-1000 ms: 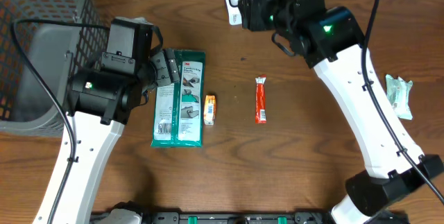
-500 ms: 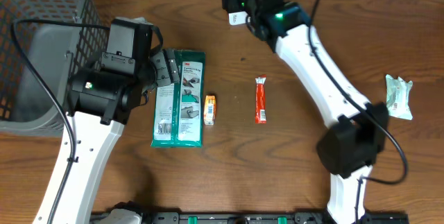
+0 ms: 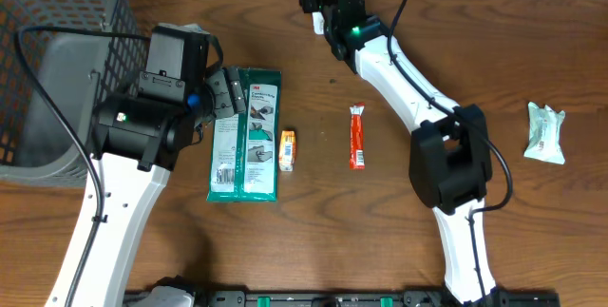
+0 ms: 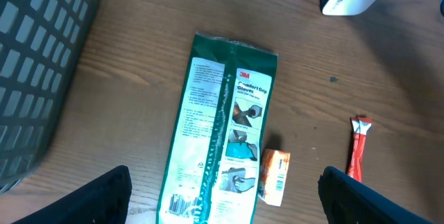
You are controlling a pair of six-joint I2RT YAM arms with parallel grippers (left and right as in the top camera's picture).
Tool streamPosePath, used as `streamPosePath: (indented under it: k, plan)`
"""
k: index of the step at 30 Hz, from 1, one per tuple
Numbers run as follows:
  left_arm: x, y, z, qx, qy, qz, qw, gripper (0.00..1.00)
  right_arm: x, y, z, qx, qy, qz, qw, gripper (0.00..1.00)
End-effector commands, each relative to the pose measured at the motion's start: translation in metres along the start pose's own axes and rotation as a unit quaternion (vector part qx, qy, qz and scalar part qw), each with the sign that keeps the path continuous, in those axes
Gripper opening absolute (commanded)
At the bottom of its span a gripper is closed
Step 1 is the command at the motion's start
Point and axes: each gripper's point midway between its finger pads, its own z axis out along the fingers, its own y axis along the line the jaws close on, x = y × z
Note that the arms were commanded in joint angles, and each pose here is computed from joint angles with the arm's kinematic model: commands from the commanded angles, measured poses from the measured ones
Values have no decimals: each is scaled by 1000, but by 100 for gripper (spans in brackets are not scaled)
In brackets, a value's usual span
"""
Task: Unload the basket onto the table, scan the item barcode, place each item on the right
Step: 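Lift the jar and hold its label toward the white scanner, then carry the jar right and set it beside the wipes pack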
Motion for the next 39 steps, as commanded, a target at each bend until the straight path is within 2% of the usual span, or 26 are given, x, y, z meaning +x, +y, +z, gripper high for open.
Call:
streamPosePath:
  k: [1,19,24,39]
  plan:
    - [-5,2,-3,-5,-8,2,1000,87,-6,-13,7,20,-20,-3,1000,22]
    - [-5,2,-3,-5,-8,3,1000,86,22,-43,38,35,-28,6,999,14]
    - [-5,2,-3,-5,-8,2,1000,86,26,-37,42,20,-28,6,999,16]
    - [-5,2,-3,-5,-8,3,1000,86,27,-44,46,17,-34,9,999,14]
